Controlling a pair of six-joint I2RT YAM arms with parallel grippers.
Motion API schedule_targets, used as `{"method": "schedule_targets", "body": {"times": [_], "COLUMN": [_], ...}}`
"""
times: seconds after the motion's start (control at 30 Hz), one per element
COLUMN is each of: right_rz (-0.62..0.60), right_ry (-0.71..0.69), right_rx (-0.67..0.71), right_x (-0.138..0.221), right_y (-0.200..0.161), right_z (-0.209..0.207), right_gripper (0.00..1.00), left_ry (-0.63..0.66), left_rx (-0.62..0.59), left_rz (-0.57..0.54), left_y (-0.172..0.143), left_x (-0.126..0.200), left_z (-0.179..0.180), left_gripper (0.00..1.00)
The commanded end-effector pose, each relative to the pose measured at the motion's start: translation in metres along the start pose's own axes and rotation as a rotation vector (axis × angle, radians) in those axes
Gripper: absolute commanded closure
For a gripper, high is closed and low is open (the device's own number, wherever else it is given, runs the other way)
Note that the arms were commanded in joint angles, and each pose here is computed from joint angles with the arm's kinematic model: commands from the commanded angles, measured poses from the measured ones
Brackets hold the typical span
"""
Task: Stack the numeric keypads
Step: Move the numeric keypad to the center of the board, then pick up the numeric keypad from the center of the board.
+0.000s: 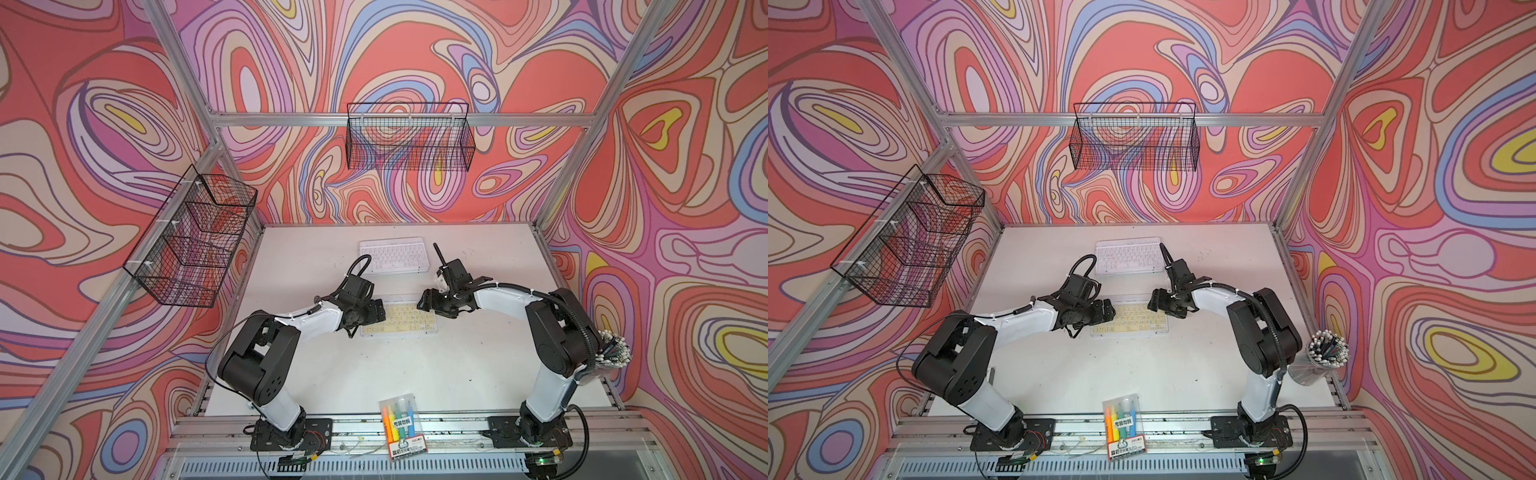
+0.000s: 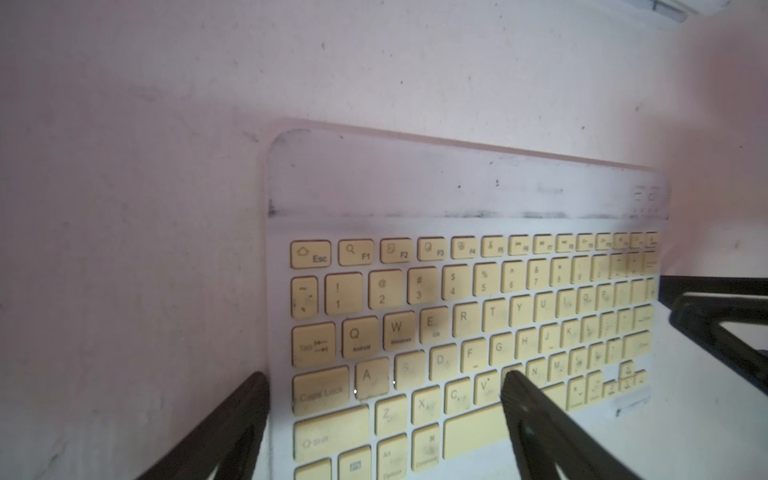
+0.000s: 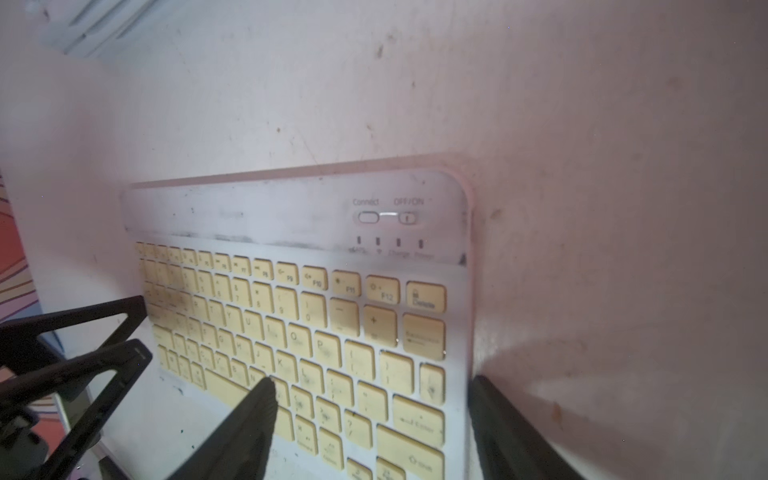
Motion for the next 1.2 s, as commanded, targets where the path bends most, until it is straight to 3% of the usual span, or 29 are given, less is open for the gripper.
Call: {"method": "schedule_targets", "body": {"times": [0.0,0.2,0.5,0.97,1.17], "right_rz": [0.092,0.075,0.034,-0.026,-0.027], "right_ry": [0.182,0.373,0.541,0.702,0.705], "right_rx": [-0.016,-0.065,-0.118,-0.134,-0.142], "right_x": [-0.006,0.0,0.008,0.021,0.018], "right_y": [-0.018,-0.017,-0.012,-0.005,-0.006], "right_z": [0.005,0.002,-0.003,0.001,0.0], "right_gripper": [0.26,0.27,0.3,0.37,0.39], "left_ry": [-0.151,-0.202,-0.194,-0.201,-0.2], "left_rx": [0.036,0.072,0.098,0.119,0.134], "left_rz": [0.107,0.109,0.117,0.123,0.127], "left_y": [-0.017,-0.017,-0.023,-0.026,-0.027], "left_x": [-0.011,-0.009,-0.012,-0.014,-0.016], "left_z": [0.003,0.014,0.026,0.035,0.041], "left_gripper": [0.12,0.16,0.18,0.18,0.19]}}
Point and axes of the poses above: each gripper's point midway between its finger pads, its own x axis back along the fingers, its own z axis along the line the jaws close on, y = z × x, the point moved 8 cm from there along x, back along the fingers, and after that the axes turned 4 degrees about x, right-handed, at the moved point
